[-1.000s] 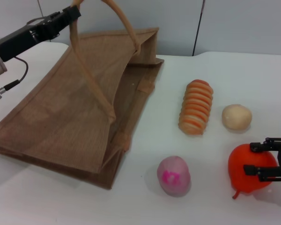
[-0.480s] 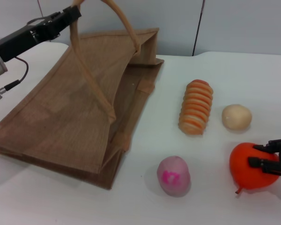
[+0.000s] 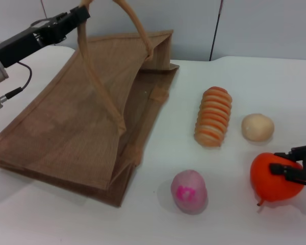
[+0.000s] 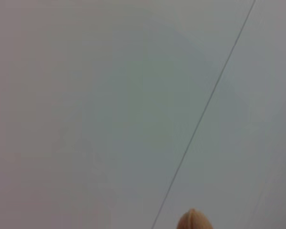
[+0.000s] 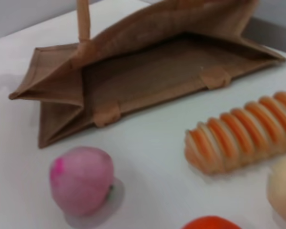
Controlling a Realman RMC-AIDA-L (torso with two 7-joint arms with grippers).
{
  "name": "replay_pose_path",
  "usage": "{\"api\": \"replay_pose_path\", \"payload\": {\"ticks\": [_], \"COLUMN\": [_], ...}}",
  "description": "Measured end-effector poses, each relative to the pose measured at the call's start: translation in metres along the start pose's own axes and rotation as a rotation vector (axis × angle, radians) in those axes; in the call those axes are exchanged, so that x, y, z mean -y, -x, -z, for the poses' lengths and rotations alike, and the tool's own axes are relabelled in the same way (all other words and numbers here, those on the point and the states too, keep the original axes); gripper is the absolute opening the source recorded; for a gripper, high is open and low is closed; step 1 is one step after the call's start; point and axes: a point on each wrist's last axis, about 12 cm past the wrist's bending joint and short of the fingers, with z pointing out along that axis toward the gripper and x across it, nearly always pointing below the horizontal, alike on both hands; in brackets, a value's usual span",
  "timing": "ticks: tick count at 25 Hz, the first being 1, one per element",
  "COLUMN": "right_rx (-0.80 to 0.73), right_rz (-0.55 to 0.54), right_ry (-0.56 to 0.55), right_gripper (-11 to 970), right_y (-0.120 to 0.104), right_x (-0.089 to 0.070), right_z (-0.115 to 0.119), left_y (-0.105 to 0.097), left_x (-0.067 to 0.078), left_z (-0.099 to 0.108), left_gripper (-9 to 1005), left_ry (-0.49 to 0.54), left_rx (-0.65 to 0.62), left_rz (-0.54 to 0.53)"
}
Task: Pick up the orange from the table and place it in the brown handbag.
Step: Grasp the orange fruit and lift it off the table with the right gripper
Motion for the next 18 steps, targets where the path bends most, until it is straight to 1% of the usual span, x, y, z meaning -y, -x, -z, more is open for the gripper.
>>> {"api": "replay_pose_path", "payload": {"ticks": [4, 7, 12, 13, 14, 15, 16, 18], "right_rx": [0.065, 0.135, 0.197, 0.212, 0.225, 0.242, 0.242, 0.257], "right_rz": [0.055, 0.084, 0.104, 0.118, 0.133, 0.165, 0.165, 0.194], "right_ry": [0.034, 0.026, 0.013, 0.016, 0.024, 0.053, 0.053, 0.091], "right_gripper": [295, 283, 265, 261, 236, 212, 204, 187], "right_y": [0.011, 0.021, 0.03, 0.036, 0.042, 0.056, 0.056, 0.072], "right_x": [-0.003, -0.002, -0.001, 0.0, 0.001, 0.002, 0.002, 0.002], "right_z": [0.002, 0.009, 0.011, 0.011, 0.009, 0.003, 0.003, -0.006], "left_y": [0.001, 0.003, 0.005, 0.005, 0.005, 0.006, 0.006, 0.008], "left_x": [0.001, 0.003, 0.006, 0.007, 0.008, 0.008, 0.009, 0.011], "left_z": [0.0, -0.001, -0.001, -0.002, -0.002, -0.003, -0.003, -0.007], "left_gripper": [121, 121, 121, 121, 121, 122, 122, 122], "left_ry": [-0.014, -0.036, -0.063, -0.069, -0.075, -0.082, -0.089, -0.109], "left_rx": [0.006, 0.007, 0.01, 0.011, 0.011, 0.012, 0.013, 0.012], "left_rz": [0.005, 0.001, -0.001, -0.001, -0.001, -0.001, 0.001, 0.0]}}
